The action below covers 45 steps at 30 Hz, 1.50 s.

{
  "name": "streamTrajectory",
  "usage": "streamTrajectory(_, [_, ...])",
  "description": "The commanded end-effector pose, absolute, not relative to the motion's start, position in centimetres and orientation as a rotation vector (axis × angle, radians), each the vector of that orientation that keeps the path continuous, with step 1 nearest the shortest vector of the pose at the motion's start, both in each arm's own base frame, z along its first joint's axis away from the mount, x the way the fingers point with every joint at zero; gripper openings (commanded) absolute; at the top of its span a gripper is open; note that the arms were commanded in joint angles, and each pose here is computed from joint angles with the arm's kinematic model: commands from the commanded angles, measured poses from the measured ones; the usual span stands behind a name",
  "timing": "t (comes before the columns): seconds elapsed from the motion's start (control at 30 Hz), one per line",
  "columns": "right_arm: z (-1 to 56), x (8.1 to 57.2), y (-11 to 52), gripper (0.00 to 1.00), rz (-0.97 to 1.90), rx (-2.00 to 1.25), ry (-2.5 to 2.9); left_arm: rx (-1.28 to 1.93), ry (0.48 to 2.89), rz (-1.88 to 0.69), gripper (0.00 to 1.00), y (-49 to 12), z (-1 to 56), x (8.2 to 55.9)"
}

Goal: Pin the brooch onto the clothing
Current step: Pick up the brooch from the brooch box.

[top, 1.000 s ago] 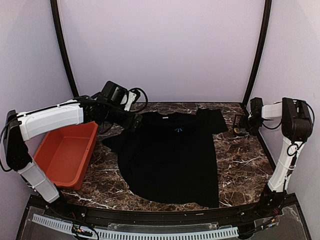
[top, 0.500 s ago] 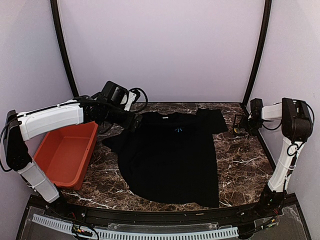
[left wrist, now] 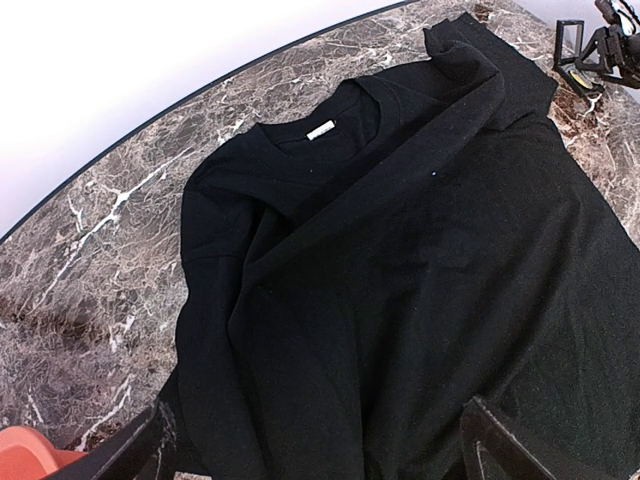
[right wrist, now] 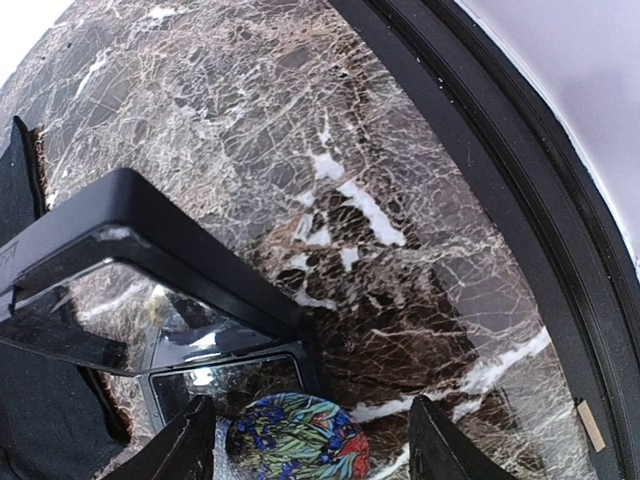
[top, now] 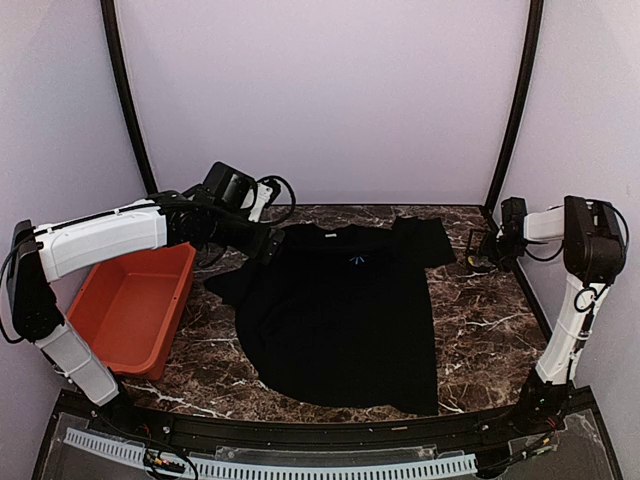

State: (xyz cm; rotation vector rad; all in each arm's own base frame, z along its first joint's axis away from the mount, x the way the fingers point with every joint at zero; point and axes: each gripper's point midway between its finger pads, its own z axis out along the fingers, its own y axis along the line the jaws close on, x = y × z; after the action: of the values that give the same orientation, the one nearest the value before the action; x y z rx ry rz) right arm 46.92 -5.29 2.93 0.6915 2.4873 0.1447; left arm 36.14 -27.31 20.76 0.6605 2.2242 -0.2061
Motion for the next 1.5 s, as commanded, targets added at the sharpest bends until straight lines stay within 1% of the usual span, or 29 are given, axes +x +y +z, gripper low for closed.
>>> streamTrajectory(0.0, [2.7,46.3,-4.9,0.64,0.181,0.715,2.499,0.659,2.245,-0.182,0.99,-26.7,20.1,36.0])
streamTrajectory(0.1, [2.7,46.3,-4.8,0.64,0.184,0.712,2.5,0.661,2.243,-0.182,0.99,-26.7,20.2,36.0])
streamTrajectory(0.23, [2.6,46.2,-4.7,0.62,0.187,0.709,2.502,0.659,2.243,-0.179,0.99,-26.7,20.2,36.0])
streamTrajectory(0.47, [2.5,46.3,-4.5,0.52,0.194,0.707,2.502,0.661,2.241,-0.177,0.99,-26.7,20.3,36.0])
streamTrajectory(0.63, [2.7,46.4,-4.5,0.49,0.188,0.705,2.501,0.661,2.24,-0.177,0.99,-26.7,20.3,36.0])
streamTrajectory(1.0, [3.4,46.3,-4.9,0.35,0.155,0.694,2.486,0.664,2.248,-0.176,0.99,-26.7,20.0,36.0])
streamTrajectory(1.47, [8.0,46.6,-4.8,0.35,0.115,0.653,2.408,0.664,2.248,-0.18,0.99,-26.8,20.0,36.0])
